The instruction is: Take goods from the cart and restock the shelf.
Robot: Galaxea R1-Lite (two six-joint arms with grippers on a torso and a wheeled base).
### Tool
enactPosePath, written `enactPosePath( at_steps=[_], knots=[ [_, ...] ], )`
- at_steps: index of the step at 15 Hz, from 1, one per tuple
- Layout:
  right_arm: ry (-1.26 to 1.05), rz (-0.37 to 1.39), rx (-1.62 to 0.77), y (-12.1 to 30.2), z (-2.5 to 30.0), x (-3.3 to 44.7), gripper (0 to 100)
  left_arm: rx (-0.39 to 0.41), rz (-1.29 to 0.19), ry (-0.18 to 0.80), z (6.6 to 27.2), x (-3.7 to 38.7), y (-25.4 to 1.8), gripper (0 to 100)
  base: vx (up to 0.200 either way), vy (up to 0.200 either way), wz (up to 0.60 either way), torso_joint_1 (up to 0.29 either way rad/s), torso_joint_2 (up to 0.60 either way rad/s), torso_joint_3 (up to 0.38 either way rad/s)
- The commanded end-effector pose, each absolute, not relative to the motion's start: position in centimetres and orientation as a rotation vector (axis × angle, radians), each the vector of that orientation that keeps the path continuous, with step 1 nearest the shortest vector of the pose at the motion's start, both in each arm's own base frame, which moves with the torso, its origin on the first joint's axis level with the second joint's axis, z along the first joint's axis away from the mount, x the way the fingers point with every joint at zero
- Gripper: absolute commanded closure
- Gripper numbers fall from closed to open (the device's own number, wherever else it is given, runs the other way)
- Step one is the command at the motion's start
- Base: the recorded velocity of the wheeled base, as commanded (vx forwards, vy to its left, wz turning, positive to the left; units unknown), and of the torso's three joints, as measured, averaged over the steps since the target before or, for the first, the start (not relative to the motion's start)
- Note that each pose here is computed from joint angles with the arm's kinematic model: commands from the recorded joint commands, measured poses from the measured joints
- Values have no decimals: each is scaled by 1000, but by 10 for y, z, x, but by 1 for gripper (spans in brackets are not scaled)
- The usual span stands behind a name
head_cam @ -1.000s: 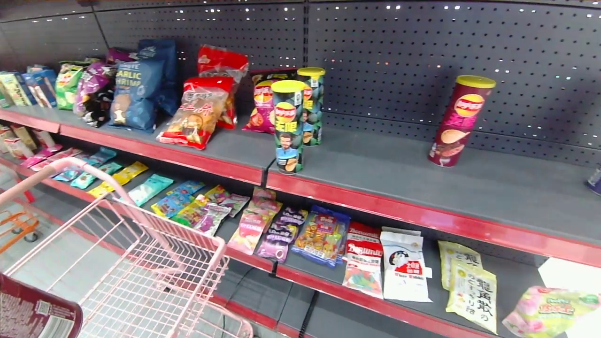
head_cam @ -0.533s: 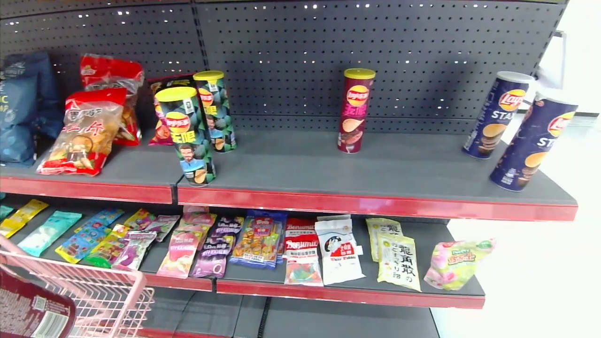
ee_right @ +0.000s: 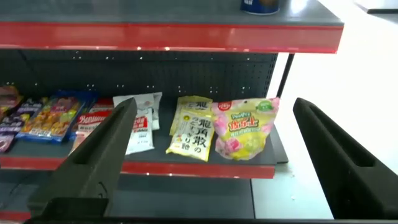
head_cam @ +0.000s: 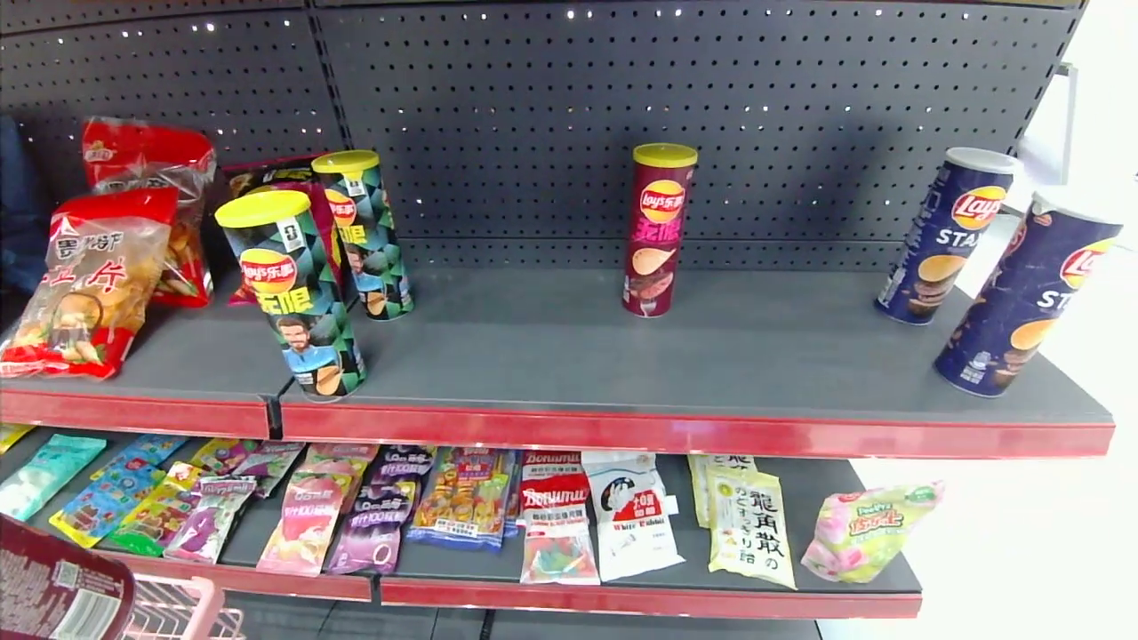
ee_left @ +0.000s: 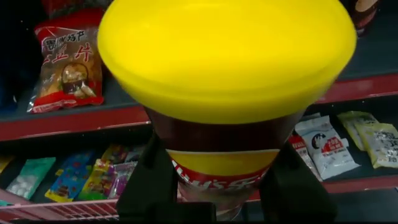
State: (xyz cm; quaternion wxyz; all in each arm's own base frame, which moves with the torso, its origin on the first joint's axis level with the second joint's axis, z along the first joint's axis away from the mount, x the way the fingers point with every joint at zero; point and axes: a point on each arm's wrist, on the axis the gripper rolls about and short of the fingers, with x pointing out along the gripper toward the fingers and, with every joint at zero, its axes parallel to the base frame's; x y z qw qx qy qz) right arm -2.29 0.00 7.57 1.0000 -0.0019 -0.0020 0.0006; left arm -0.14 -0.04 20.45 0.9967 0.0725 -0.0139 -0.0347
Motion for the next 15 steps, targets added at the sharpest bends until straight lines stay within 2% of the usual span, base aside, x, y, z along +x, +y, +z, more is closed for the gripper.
enactPosePath(
  at_steps=[1, 2, 5, 6, 9, 10, 12, 13, 15],
  knots=[
    [-3, 2, -5, 0, 76, -23, 0, 147, -70, -30, 204, -2, 0, 100, 200, 0, 0, 2, -2, 2],
    [-2, 2, -6, 0, 76, -23, 0, 147, -71, -33, 204, -3, 0, 100, 200, 0, 0, 2, 7, -2],
    [-3, 2, -3, 0, 76, -23, 0, 156, -104, -67, 203, -10, -1, 100, 0, 0, 0, 0, 0, 0],
    [-2, 3, -9, 0, 76, -23, 0, 182, -103, -84, 198, -17, 0, 100, 0, 0, 0, 0, 0, 0],
    [-3, 3, -11, 0, 76, -23, 0, 184, -107, -64, 187, -31, 1, 100, 0, 0, 0, 0, 0, 0],
    [-40, 33, -19, 1, 86, -24, 0, 182, -110, -50, 179, -36, 1, 100, 0, 0, 0, 0, 0, 0],
    [-51, 125, 39, 2, 173, -13, 0, 141, -122, -44, 174, -37, 1, 100, 0, 0, 0, 0, 0, 0],
    [-48, 166, 55, 2, 195, -6, 0, 89, -155, -39, 175, -36, 0, 100, 0, 0, 0, 0, 0, 0],
    [40, 301, -80, 6, 200, 17, 0, 56, -184, -24, 176, -34, -1, 100, 0, 0, 0, 0, 0, 0]
  ],
)
